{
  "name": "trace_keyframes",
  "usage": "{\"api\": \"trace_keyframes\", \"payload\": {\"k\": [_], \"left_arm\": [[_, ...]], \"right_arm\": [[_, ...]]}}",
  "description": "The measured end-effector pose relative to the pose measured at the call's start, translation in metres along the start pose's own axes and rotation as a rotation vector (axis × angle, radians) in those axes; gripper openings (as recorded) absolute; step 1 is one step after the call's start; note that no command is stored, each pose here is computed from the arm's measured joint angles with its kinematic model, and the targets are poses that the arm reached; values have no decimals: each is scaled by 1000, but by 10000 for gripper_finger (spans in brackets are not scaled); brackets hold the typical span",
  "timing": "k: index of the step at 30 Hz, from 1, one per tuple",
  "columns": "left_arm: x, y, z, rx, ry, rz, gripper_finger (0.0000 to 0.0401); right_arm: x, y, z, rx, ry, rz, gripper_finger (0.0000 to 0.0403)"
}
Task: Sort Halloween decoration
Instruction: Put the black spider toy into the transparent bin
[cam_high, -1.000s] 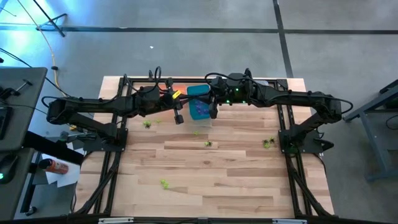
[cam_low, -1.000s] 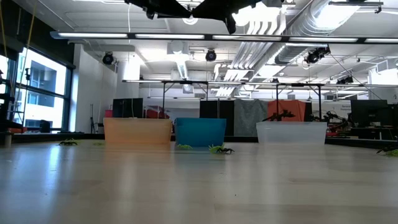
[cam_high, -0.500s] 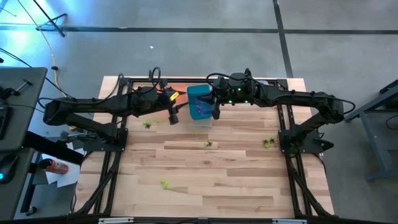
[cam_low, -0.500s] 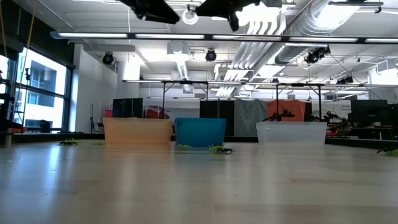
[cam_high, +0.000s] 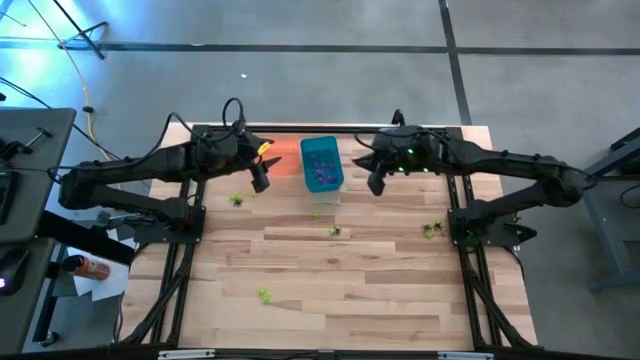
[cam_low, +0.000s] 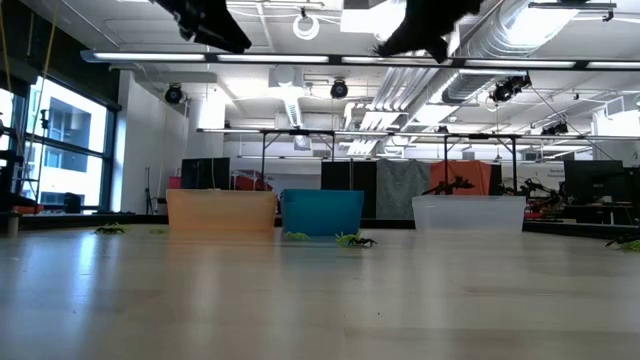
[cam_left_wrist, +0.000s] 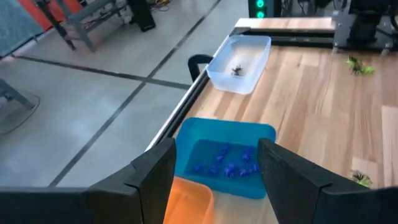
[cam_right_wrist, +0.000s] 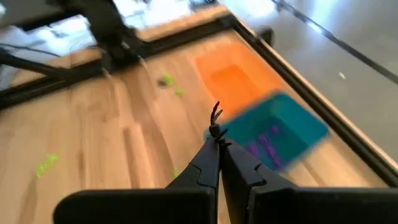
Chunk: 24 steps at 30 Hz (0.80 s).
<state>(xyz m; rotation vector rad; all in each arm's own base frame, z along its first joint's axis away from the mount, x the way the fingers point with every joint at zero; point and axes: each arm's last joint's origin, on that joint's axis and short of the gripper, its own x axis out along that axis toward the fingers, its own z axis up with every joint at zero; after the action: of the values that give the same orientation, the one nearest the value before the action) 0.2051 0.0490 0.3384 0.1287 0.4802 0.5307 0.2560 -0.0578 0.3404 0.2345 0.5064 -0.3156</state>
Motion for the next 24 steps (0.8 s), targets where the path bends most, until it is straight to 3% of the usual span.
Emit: {"api": "trace_keyframes", "payload": {"k": [7, 12, 17, 24], "left_arm": [[11, -7, -20, -104, -102, -24, 213], [22, -13, -41, -262, -203, -45, 213], [24, -15, -47, -290, -199, -57, 213], [24, -15, -47, -265, -201, -55, 213]], "right_arm": [[-29, -14, -36, 178, -25, -165, 0], [-42, -27, -50, 259, 18, -454, 0], [-28, -55, -54, 354, 83, -649, 0], [7, -120, -70, 515, 277, -839, 0]]}}
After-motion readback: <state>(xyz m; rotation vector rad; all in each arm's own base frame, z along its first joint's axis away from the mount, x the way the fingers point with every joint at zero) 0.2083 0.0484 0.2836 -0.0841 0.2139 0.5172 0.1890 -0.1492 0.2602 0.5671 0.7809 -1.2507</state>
